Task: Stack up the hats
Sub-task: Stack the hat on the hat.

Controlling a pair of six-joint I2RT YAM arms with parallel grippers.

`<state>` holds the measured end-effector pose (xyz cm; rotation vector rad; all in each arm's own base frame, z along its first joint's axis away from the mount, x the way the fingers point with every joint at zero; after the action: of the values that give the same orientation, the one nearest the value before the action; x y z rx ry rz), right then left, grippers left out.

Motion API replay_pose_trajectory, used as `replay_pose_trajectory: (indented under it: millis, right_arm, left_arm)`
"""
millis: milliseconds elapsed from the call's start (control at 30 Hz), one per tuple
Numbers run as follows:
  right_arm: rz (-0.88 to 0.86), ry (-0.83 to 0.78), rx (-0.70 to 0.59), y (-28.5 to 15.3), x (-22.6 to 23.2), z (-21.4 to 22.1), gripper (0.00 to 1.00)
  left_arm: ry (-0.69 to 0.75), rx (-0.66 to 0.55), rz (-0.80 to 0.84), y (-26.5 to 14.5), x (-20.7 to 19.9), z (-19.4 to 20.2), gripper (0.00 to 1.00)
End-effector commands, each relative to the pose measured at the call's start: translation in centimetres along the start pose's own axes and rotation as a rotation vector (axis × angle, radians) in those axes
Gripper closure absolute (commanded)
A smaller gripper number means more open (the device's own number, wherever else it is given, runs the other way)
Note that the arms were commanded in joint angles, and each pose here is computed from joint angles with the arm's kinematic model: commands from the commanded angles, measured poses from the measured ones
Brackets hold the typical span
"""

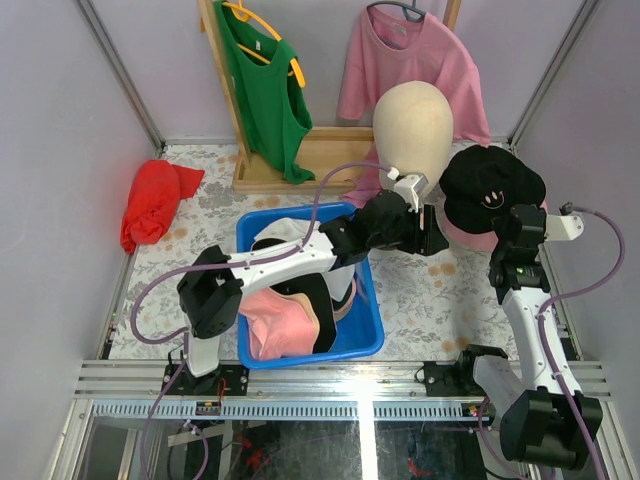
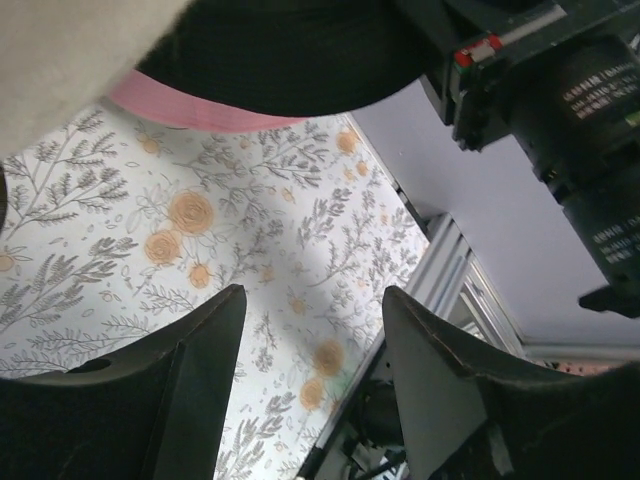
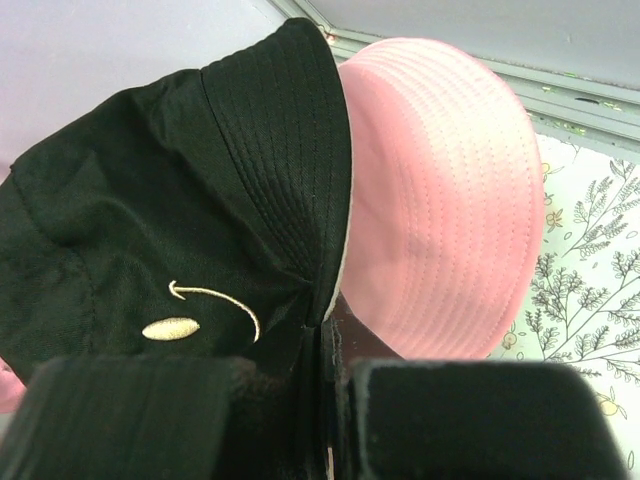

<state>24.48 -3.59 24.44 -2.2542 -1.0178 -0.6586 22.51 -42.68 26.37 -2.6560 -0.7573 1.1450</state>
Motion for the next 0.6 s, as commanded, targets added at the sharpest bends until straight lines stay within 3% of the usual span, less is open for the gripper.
replay_pose_trajectory:
  millis: [0, 333, 567]
  right_arm:
    - [0.064, 0.035, -0.02, -0.1, -0.8, -0.3, 1.0]
    - [0.136, 0.091, 0.006, 0.6, -2.0, 0.3, 0.94]
    - [0.146, 0.09, -0.001, 0.9, -2.0, 0.0, 0.77]
  left_arm:
    - [0.021, -0.107, -0.043, 1.7, -0.1, -0.6, 0.43]
    - [0.055, -0.174, -0.069, 4.6, -0.2, 0.5, 0.4]
    - [0.079, -0.187, -0.093, 5.9, -0.2, 0.3, 0.38]
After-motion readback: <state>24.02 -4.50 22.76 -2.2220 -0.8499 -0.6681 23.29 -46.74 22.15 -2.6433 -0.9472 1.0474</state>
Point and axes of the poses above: each gripper's point midway between its finger pads, its own y axis out along the fingers, its own x axis along the line the jaws close on, z = x × y, the point moved 10 cm from there along -y, back along the fingers, and after that the axes turned 1 degree about y, right-handed, at the moved point
